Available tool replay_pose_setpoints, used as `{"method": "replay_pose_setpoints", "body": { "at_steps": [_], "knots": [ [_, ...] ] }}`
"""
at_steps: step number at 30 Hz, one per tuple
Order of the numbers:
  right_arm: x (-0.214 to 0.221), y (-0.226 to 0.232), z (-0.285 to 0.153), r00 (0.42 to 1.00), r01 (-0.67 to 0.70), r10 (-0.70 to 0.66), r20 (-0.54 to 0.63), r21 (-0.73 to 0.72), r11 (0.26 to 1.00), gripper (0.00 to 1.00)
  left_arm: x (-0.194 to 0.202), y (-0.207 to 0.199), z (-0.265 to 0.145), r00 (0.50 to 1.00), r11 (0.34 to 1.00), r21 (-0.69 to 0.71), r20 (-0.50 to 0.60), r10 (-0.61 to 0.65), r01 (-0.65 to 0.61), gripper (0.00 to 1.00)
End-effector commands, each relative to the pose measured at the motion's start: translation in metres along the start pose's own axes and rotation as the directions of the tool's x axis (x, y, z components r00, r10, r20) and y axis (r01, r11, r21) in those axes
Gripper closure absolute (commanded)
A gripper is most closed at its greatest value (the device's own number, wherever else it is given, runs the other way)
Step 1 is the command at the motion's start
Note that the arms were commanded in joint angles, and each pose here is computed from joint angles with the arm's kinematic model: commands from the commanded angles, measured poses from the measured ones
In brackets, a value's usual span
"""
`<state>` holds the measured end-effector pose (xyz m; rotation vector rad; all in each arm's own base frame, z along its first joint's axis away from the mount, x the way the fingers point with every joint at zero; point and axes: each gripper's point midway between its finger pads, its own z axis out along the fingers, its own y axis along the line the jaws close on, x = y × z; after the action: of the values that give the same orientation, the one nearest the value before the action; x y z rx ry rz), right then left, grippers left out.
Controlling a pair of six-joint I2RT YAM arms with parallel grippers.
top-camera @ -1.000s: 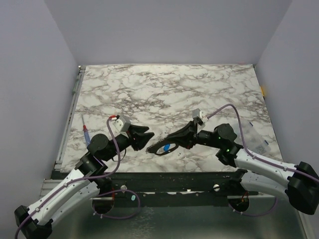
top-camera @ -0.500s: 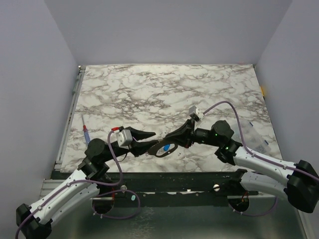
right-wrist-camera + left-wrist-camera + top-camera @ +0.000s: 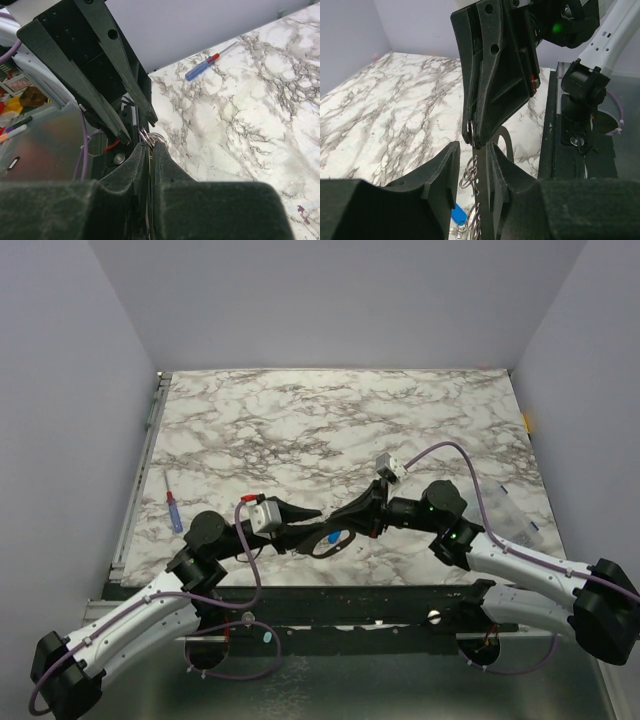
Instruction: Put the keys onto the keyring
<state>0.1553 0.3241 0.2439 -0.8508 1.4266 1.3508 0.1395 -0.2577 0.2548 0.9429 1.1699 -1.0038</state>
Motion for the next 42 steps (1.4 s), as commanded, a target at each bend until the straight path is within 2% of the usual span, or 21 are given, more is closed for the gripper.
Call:
{"method": "replay_pose_setpoints", "body": {
  "at_steps": [1,11,18,26,29,35,42],
  "knots": [
    [-0.012,0.009,0.004,1.0,0.011,-0.01,0.016,-0.048,0.999,0.99,-0.005,-0.003,0.007,0.999,0.999,0.027,0.024,0.025,-0.026,0.69],
    [-0.013,0.011,0.004,1.0,0.01,-0.009,0.025,-0.057,0.998,0.99,-0.001,-0.005,0.014,1.0,0.999,0.036,0.012,0.013,-0.013,0.8],
    [-0.009,0.012,0.005,1.0,0.004,-0.003,0.012,-0.068,0.998,0.99,-0.003,0.0,0.019,1.0,1.0,0.008,0.01,0.008,-0.008,1.0],
    [-0.001,0.02,0.003,1.0,-0.002,0.0,-0.019,-0.121,0.993,0.99,-0.005,0.015,0.022,1.0,0.997,-0.073,-0.014,-0.009,0.008,1.0],
    [0.004,0.023,0.002,0.999,-0.008,0.002,-0.041,-0.142,0.99,0.93,-0.004,0.018,0.026,0.999,0.997,-0.081,-0.043,-0.019,0.015,1.0],
    [0.013,0.024,0.0,0.997,-0.004,-0.009,-0.08,-0.162,0.987,0.65,-0.01,0.018,0.027,0.998,0.997,-0.074,-0.05,-0.021,0.018,1.0],
    [0.022,0.023,-0.002,0.994,-0.006,-0.013,-0.112,-0.162,0.987,0.53,-0.01,0.02,0.023,0.997,0.996,-0.082,-0.076,0.011,-0.018,1.0]
  ]
}}
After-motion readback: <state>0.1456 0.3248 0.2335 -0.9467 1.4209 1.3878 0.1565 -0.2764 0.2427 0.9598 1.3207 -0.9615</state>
